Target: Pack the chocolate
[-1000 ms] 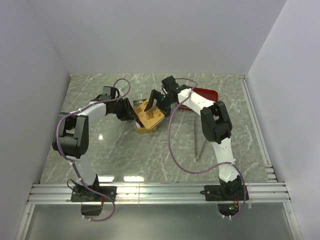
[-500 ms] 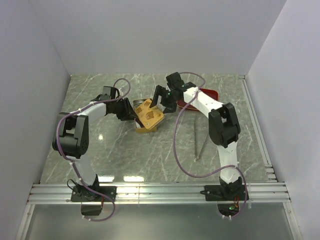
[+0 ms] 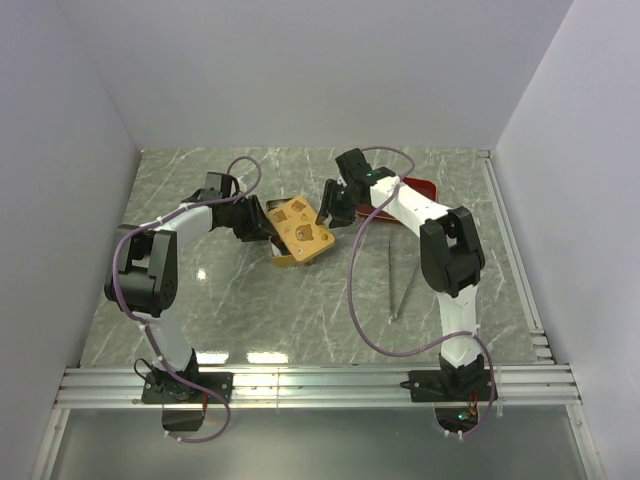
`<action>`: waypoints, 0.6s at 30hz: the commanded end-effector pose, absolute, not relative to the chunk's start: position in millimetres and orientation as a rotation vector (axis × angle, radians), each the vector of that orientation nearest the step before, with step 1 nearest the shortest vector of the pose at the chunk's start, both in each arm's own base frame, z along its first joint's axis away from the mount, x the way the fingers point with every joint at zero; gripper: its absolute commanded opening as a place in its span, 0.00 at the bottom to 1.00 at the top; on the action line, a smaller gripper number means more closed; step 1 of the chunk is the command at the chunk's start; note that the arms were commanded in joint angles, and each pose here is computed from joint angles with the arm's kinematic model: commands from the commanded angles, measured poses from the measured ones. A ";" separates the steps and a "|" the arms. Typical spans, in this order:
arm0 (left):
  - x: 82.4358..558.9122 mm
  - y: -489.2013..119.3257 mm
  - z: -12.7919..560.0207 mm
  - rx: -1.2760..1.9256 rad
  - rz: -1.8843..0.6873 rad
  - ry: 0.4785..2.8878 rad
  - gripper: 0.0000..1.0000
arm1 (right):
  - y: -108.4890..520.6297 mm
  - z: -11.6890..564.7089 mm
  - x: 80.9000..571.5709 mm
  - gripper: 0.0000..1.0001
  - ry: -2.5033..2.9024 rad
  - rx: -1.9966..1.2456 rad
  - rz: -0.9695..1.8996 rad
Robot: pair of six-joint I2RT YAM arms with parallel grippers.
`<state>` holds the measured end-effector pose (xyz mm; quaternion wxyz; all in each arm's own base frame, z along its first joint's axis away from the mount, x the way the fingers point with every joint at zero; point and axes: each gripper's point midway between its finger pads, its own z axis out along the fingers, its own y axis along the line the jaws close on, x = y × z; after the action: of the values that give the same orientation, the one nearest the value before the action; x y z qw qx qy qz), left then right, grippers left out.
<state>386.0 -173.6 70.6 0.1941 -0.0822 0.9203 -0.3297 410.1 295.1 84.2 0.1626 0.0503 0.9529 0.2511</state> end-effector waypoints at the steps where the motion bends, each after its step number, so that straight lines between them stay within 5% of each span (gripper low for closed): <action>1: 398.2 -185.3 96.5 -0.171 -0.987 2.499 0.43 | 292.5 119.0 408.0 0.49 2.642 0.087 0.699; 18: 395.8 -192.1 94.3 -0.150 -1.010 2.500 0.51 | 318.5 98.5 381.8 0.40 2.742 0.003 0.783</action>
<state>385.6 -179.8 73.4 0.1951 -0.0742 0.9173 -0.3391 386.5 309.1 91.7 0.1487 0.0190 0.9535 0.2615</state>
